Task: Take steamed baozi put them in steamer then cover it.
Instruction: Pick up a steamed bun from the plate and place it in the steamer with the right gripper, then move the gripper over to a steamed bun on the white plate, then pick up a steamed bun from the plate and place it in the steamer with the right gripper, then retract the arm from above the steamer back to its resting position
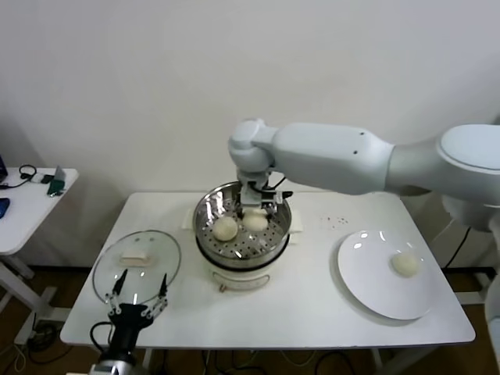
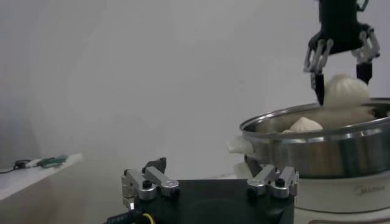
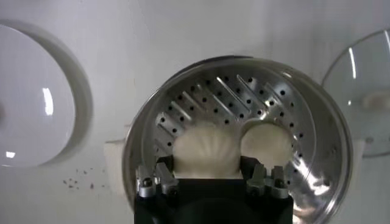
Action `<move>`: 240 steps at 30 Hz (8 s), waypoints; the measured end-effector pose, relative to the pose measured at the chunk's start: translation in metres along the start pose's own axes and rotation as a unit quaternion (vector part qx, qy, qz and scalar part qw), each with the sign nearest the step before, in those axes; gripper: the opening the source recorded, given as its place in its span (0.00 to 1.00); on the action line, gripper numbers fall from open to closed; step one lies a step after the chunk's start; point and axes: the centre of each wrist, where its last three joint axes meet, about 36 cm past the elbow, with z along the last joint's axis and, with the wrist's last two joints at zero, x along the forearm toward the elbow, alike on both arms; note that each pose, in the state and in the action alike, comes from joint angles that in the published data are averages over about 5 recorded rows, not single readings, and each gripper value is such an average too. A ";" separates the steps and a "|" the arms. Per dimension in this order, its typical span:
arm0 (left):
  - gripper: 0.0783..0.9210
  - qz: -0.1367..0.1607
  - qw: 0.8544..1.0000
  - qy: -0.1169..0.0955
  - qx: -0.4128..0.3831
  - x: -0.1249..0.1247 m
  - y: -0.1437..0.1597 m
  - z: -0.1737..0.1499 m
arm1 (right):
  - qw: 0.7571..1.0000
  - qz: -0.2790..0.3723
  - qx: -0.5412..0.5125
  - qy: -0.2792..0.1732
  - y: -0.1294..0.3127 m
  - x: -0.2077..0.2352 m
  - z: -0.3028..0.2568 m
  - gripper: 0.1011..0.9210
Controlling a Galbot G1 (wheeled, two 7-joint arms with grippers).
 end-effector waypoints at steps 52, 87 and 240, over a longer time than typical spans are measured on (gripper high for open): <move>0.88 0.009 1.000 -0.005 0.006 -0.017 -0.003 0.003 | 0.975 0.047 -0.217 0.021 0.146 0.038 0.044 0.88; 0.88 0.015 1.000 0.001 -0.005 -0.011 -0.013 -0.001 | 0.738 -0.002 -0.674 -0.001 0.524 -0.130 -0.033 0.88; 0.88 0.049 0.999 -0.021 -0.002 -0.014 -0.015 -0.016 | 0.749 0.045 -0.652 -0.108 0.122 -0.047 0.087 0.88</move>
